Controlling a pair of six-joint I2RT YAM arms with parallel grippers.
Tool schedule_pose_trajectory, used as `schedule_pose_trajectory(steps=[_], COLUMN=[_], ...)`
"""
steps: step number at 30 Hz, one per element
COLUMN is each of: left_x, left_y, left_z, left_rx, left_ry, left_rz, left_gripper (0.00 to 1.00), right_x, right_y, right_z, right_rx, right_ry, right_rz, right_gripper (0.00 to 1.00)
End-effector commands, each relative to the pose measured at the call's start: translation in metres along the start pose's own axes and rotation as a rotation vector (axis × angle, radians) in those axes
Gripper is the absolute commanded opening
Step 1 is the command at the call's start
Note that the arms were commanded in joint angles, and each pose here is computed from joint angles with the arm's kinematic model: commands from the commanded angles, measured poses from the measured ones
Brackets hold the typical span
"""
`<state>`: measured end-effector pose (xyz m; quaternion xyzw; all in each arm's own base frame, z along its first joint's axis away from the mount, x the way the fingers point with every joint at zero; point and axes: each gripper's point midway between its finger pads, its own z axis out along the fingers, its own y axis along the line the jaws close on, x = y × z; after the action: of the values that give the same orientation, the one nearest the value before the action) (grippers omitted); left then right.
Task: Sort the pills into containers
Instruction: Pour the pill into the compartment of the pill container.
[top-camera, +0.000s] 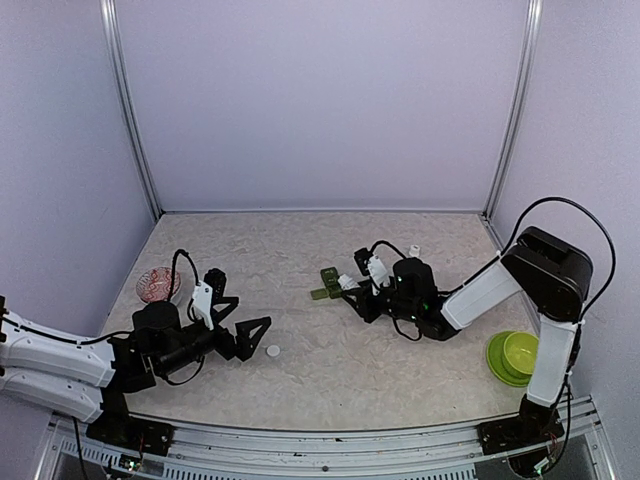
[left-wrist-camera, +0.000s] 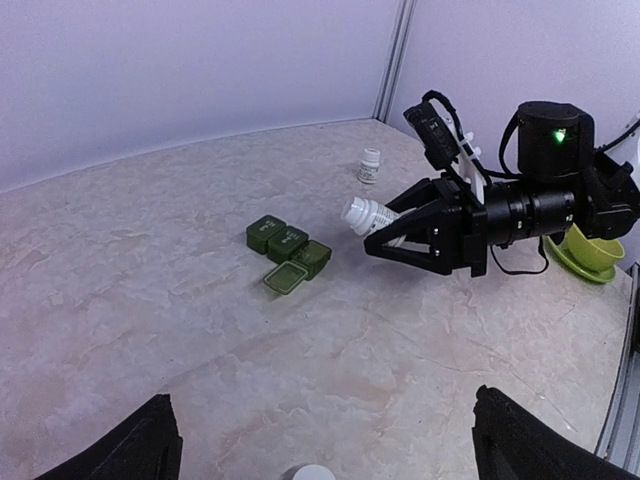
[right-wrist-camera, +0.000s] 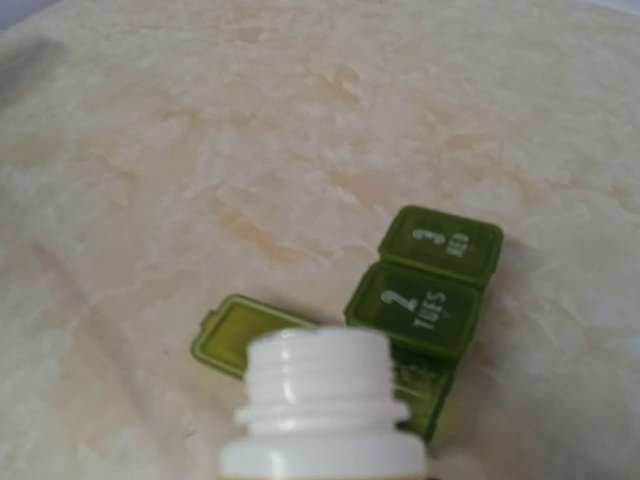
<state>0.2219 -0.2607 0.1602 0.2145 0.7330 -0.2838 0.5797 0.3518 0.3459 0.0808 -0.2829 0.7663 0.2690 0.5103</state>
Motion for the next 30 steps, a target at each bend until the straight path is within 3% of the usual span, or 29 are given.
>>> schedule_pose_trajectory(steps=[1, 30], left_x=[-0.001, -0.002], left_y=[0.004, 0.006], left_z=[-0.001, -0.001], left_rx=[-0.01, -0.012], left_ry=[-0.014, -0.019], left_rz=[-0.009, -0.013], left_gripper=[0.99, 0.99], right_x=[0.008, 0.025], right_y=[-0.01, -0.017], right_z=[0.011, 0.028], right_rx=[0.026, 0.052], right_ry=[0.038, 0.163], right_rz=[0.007, 0.03], right_gripper=[0.13, 0.12])
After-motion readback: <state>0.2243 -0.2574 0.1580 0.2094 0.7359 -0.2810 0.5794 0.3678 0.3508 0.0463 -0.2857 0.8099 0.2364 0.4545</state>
